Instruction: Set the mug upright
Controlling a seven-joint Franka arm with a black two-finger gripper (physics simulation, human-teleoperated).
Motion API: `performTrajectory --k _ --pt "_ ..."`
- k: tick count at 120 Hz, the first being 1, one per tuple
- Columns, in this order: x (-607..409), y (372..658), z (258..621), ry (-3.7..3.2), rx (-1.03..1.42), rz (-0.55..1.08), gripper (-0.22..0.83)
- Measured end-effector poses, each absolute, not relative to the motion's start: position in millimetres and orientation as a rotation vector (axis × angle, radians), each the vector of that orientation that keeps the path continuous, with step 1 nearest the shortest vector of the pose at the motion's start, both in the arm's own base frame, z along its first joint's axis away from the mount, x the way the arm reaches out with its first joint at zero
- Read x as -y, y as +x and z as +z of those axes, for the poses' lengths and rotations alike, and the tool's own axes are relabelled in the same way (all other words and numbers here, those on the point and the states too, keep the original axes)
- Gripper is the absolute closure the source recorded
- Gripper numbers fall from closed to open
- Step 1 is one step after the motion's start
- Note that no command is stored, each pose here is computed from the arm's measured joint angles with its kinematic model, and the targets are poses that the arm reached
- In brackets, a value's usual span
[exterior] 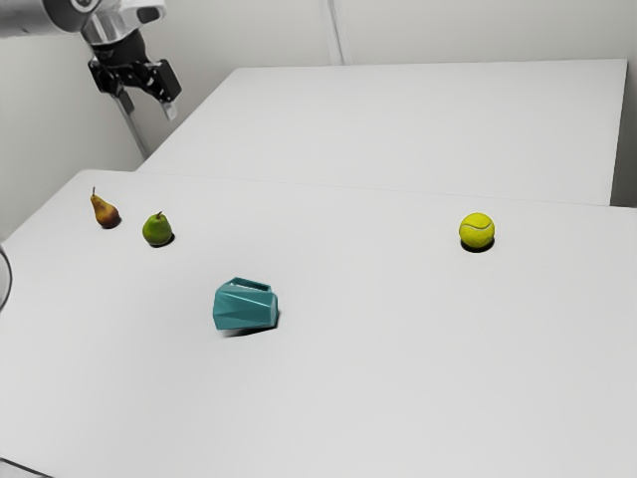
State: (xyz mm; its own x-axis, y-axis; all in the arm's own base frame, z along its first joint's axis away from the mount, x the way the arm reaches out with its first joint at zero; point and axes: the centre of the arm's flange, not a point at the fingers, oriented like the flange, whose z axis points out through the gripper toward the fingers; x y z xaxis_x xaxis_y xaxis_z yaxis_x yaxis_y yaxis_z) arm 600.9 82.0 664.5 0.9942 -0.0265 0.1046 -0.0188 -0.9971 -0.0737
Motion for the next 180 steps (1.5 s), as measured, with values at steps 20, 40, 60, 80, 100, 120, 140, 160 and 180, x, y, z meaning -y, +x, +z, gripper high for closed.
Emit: performTrajectory --k 20,40,60,80,100,120,140,160,180 --pt "-77.4 585.1 651.7 -3.163 -0.024 -0.083 0.02" --pt "-153.5 535.3 532.5 -3.408 0.283 0.182 0.02" --pt "-206.9 482.6 440.3 -3.658 0.581 0.158 0.02" --pt "-205.9 425.1 361.8 -3.908 0.788 -0.091 0.02" --pt "-154.2 431.4 332.3 -4.044 0.621 -0.352 0.02" --pt "-145.9 419.4 307.0 -4.065 0.693 -0.622 0.02" --pt "-155.4 420.4 300.5 -4.01 0.67 -0.831 0.02" --pt "-154.1 422.3 284.2 -3.989 0.622 -0.884 0.02" --pt "-146.0 427.1 283.0 -3.982 0.528 -0.963 0.02"
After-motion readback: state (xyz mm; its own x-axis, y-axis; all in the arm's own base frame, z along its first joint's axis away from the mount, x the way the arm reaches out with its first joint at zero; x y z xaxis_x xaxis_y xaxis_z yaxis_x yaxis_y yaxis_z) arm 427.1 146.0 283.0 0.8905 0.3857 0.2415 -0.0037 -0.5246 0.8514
